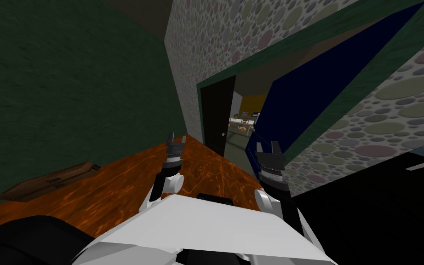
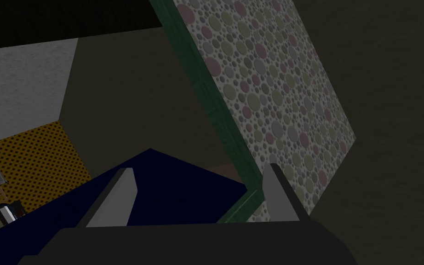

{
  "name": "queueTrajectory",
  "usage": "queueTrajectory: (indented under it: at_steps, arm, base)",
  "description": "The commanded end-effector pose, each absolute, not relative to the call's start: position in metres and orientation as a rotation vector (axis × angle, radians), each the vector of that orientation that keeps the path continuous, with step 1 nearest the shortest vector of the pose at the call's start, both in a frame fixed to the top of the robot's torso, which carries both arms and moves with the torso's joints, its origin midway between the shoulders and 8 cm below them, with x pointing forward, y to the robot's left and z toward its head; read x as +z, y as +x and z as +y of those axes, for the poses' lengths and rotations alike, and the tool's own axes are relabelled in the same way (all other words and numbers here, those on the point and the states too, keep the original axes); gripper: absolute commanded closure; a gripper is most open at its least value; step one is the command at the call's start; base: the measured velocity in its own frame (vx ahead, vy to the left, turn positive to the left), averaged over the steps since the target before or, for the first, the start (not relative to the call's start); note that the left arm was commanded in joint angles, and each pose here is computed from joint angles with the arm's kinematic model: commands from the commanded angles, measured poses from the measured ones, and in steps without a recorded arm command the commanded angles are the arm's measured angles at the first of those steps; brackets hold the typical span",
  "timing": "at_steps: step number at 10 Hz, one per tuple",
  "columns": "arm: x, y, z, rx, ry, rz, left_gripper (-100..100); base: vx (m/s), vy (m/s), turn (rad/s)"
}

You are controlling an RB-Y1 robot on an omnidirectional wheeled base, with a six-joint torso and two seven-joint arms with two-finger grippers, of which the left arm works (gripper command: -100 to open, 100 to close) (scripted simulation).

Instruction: Push the door open

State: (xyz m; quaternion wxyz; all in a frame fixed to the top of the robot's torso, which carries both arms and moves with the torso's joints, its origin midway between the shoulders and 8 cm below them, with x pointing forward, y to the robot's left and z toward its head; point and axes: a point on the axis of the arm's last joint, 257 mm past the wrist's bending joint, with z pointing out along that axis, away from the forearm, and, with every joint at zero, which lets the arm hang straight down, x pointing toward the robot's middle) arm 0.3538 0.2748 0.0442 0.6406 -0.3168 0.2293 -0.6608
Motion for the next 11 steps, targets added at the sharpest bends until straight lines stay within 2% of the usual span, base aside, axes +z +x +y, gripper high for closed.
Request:
queueTrajectory:
  at_steps: [1, 11]
  arm:
    - [0.036, 0.359, 0.276, -1.534, -0.743, 0.523, -100]
    - [-0.025, 0.397, 0.271, -1.703, -0.907, 0.517, -100]
  base:
    - [0.103, 0.021, -0.083]
    - [0.085, 0.02, -0.105]
